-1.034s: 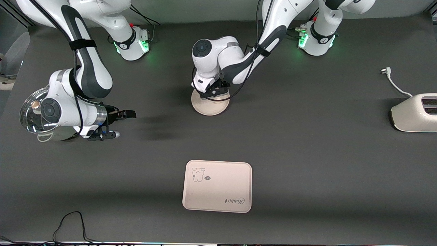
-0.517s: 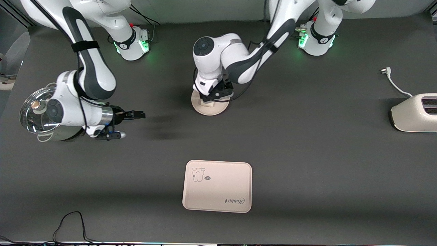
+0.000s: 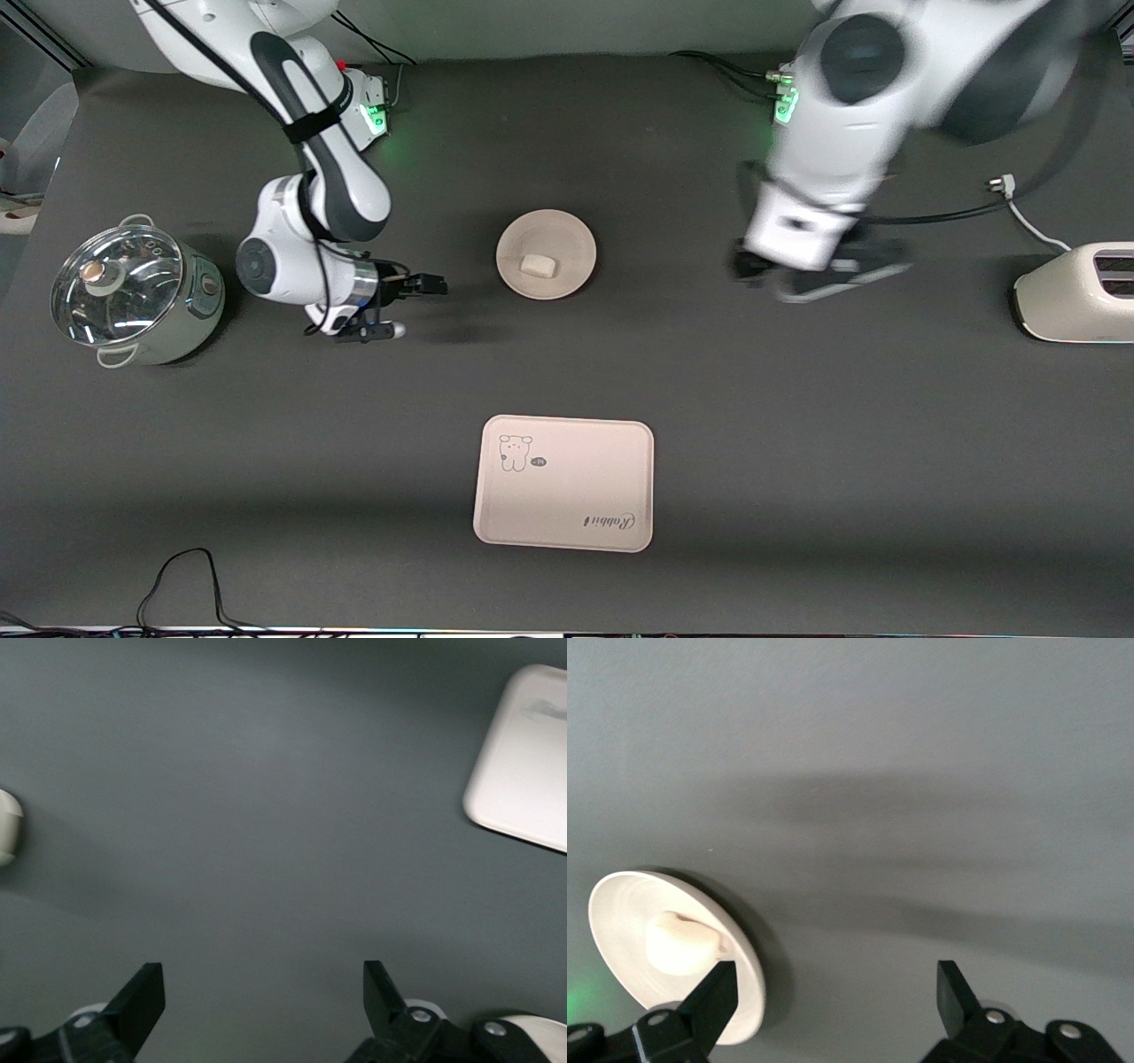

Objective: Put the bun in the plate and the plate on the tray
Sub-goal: 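Withdraw the left gripper while the right gripper reaches the plate rim, then grip the plate rim with the right gripper and carry it over the tray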

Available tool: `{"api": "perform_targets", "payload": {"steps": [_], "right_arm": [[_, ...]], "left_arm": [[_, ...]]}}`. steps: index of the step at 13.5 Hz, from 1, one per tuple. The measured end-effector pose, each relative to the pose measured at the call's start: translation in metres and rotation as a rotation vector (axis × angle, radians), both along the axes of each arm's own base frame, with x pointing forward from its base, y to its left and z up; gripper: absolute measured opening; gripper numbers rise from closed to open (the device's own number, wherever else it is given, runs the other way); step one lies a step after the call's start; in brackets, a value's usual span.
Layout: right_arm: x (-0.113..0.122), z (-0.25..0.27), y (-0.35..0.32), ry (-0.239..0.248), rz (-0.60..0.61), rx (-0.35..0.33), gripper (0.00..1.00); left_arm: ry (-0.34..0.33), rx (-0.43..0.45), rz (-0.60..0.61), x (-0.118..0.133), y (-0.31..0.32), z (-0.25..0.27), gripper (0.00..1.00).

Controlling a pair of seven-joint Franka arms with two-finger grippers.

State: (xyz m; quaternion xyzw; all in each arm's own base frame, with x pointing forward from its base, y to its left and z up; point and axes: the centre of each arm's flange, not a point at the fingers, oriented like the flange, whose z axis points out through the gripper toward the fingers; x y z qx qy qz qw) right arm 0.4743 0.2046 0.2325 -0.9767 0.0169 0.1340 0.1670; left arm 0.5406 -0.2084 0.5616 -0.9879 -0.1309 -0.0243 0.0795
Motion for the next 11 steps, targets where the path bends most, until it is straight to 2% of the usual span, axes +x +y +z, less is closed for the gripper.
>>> {"api": "perform_targets", "payload": {"steps": [3, 6, 8, 10, 11], "right_arm": [[-0.027, -0.016, 0.052, -0.008, -0.014, -0.039, 0.99], [-0.052, -0.032, 0.091, -0.019, -0.009, -0.082, 0.98], [-0.063, -0.043, 0.106, -0.026, -0.008, -0.104, 0.96], [-0.075, -0.051, 0.12, -0.038, -0.004, -0.12, 0.9], [-0.08, -0.054, 0.126, -0.048, 0.001, -0.126, 0.79]], "left_arm": [[0.038, 0.004, -0.032, 0.018, 0.097, 0.014, 1.0], [0.059, 0.0, -0.064, 0.023, 0.13, 0.013, 1.0], [0.066, 0.0, -0.09, 0.029, 0.176, 0.014, 1.0], [0.078, -0.008, -0.098, 0.03, 0.229, 0.014, 1.0], [0.081, -0.017, -0.098, 0.03, 0.238, 0.014, 1.0]]}}
